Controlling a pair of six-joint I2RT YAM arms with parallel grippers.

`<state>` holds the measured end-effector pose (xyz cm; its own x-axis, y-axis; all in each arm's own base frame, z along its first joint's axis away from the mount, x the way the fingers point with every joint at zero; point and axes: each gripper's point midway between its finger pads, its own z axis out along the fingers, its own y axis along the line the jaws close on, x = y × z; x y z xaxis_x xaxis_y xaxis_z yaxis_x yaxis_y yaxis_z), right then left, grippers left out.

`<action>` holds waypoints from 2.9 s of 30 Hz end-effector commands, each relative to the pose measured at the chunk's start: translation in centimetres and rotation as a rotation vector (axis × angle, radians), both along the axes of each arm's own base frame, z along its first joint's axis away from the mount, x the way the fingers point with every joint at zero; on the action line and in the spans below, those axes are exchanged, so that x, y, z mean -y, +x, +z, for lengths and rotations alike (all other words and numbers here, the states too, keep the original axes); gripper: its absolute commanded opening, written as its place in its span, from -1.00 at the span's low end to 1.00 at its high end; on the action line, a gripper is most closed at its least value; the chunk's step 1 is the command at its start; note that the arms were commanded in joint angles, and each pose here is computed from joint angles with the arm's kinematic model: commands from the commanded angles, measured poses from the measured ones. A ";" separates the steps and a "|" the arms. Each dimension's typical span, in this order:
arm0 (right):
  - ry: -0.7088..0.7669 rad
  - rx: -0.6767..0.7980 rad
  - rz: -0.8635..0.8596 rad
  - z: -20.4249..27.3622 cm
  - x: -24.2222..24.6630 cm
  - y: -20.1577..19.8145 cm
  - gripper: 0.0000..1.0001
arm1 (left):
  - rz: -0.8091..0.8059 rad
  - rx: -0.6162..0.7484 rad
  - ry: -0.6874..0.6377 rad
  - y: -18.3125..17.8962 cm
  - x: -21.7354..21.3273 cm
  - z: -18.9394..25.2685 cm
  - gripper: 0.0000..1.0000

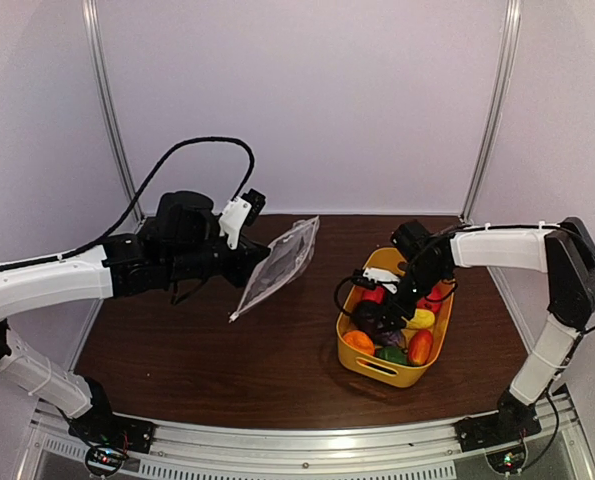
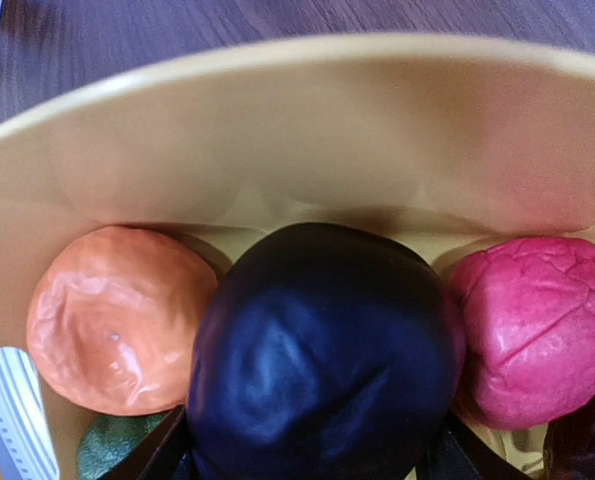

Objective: Place the food in the zip-top bag and seal the zipper
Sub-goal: Pick up the fake vegetable from the bin, then place the fake vegetable in the zipper food storage bag.

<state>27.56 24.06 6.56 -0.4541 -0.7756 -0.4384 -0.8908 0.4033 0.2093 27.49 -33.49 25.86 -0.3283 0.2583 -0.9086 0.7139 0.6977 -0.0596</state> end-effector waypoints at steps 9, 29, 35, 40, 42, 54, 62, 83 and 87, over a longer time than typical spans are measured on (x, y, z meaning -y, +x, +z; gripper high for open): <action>0.179 0.271 0.038 14.4 0.6 -2.3 -0.03 | -0.117 -0.109 -0.158 -0.6 3.8 2.1 -1.00; 1.033 0.388 0.117 39.5 -8.7 -3.1 -0.34 | 0.016 -0.411 -0.456 1.2 7.1 5.2 -1.00; 1.017 0.433 0.163 38.7 -11.5 -3.0 -0.34 | -0.008 -0.438 -0.500 0.7 7.5 6.9 -1.00; 0.962 0.527 0.195 37.7 -12.6 -2.0 -0.27 | -0.019 -0.451 -0.535 0.1 7.1 8.3 -1.00; 0.949 0.556 0.195 37.5 -12.8 -1.5 -0.27 | -0.023 -0.451 -0.550 -0.2 6.8 9.0 -1.00; 0.886 0.596 0.185 34.6 -13.5 0.1 -0.29 | -0.007 -0.425 -0.584 -1.2 4.7 11.5 -1.00; 0.794 0.639 0.173 32.2 -12.9 0.3 -0.27 | 0.022 -0.390 -0.593 -1.5 3.2 12.3 -1.00; 0.550 0.616 0.154 28.1 -12.0 -0.6 0.21 | 0.158 -0.239 -0.564 -0.4 -0.5 12.4 -1.00; 0.622 0.601 0.157 31.0 -11.9 -1.7 0.58 | 0.155 -0.233 -0.520 -0.1 -0.1 10.9 -1.00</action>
<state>27.20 36.70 33.93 0.0736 -0.3934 -0.9164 -0.9566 0.2319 -0.1764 26.75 -33.81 36.94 -0.5862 -0.2766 -0.7615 0.5165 0.5966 -0.6143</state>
